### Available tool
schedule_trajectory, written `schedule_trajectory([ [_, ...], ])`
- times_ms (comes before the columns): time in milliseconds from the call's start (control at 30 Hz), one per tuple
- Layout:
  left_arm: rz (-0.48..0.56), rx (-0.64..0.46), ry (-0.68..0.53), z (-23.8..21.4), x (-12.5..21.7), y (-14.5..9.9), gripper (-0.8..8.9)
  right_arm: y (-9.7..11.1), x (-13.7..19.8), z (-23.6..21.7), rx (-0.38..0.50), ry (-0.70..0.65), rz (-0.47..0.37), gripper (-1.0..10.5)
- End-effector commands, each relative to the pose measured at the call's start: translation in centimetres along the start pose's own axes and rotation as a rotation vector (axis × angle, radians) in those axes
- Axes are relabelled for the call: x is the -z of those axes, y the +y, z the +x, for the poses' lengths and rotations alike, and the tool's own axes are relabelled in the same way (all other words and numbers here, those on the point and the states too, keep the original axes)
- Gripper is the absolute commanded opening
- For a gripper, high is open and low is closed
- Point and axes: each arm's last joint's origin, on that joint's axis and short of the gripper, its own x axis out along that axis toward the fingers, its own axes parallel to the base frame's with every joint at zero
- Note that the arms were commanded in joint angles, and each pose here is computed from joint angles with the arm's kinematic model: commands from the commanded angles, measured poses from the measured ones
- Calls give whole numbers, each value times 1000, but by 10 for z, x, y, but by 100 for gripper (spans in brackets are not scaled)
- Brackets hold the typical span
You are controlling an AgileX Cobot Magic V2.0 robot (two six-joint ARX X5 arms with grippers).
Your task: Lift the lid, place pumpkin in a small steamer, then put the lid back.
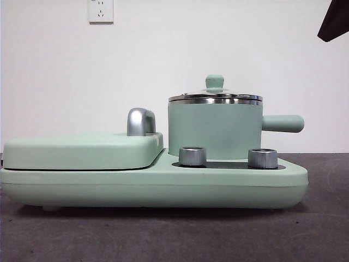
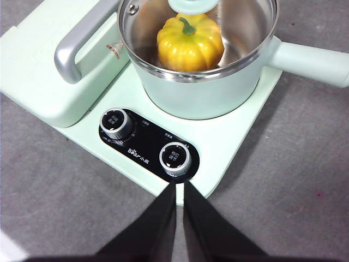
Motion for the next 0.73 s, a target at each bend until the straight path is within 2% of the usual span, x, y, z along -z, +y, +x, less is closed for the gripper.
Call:
schedule_trajectory([
  [33, 10, -2, 8, 2, 5, 1, 7, 1, -2, -1, -5, -11, -1, 20],
  [167, 10, -2, 8, 2, 5, 1, 7, 1, -2, -1, -5, -11, -1, 20],
  [233, 10, -2, 8, 2, 5, 1, 7, 1, -3, -1, 4, -13, -71, 20],
  [333, 10, -2, 8, 2, 5, 1, 7, 0, -3, -4, 19, -47, -118, 21],
  [433, 10, -2, 8, 2, 5, 1, 7, -6, 4, -2, 64, -193, -212, 20],
  [600, 10, -2, 8, 2, 5, 1, 7, -27, 60, 11, 193, -469, -205, 20],
  [733, 10, -2, 8, 2, 5, 1, 7, -41, 103, 26, 325, -586, -171, 20],
])
